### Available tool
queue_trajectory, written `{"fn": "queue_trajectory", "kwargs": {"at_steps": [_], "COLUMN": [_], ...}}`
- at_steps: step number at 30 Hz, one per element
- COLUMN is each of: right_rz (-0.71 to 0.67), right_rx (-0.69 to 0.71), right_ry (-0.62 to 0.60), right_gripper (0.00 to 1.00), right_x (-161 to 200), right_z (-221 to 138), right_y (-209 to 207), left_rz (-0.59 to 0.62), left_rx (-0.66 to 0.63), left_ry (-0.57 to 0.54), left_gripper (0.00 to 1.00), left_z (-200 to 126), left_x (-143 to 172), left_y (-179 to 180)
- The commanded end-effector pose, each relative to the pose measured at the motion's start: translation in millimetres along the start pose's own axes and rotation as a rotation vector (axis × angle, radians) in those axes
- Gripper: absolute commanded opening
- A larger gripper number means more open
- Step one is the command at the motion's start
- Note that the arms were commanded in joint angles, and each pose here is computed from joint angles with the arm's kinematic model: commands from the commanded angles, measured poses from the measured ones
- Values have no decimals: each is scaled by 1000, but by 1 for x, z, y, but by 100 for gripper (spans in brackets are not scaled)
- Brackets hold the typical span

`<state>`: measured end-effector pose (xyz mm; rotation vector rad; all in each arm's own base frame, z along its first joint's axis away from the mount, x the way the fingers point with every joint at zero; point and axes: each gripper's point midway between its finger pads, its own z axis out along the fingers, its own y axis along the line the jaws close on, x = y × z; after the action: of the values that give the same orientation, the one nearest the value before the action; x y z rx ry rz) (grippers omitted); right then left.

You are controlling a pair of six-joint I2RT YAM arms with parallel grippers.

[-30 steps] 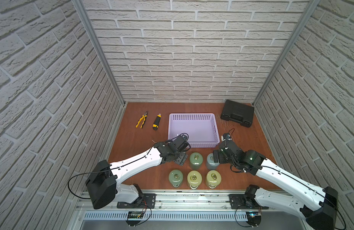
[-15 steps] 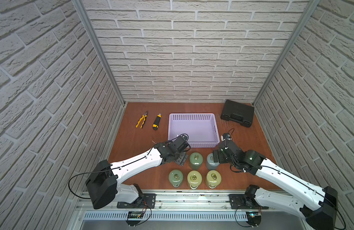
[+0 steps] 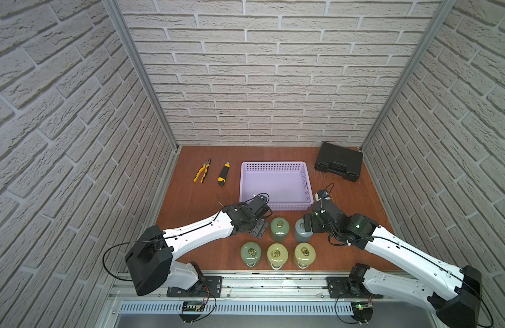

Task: Take the tea canister out of the basket
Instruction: Place the tea canister at the center of the board.

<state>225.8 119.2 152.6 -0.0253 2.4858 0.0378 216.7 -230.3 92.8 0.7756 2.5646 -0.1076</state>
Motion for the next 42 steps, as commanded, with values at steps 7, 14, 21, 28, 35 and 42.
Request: {"fn": "queue_trajectory", "kwargs": {"at_steps": [7,14,21,28,35,42], "right_rz": [22,26,29,26,22,11], "right_rx": [-5,-5,-5,-7,-5,-3], "right_ry": [-20,-21,-21,-21,-27,-43], "right_gripper": [100,100,100,100,100,100], "right_x": [-4,-4,-4,-4,-5,-9], "right_z": [0,-1,-1,-1,-2,-4], "right_y": [1,1,0,0,-1,-1], "left_rz": [-37,-40,-58,-74,-83,-92], "left_rx": [28,35,30,6,-19,-50], "left_ry": [-57,-36,-9,-5,-23,-98], "left_gripper": [53,60,95,98,98,98], "left_z": [5,8,10,7,-3,-27], "left_x": [-12,-7,-1,-2,-8,-26], "left_y": [-7,-9,-8,-4,2,11]}}
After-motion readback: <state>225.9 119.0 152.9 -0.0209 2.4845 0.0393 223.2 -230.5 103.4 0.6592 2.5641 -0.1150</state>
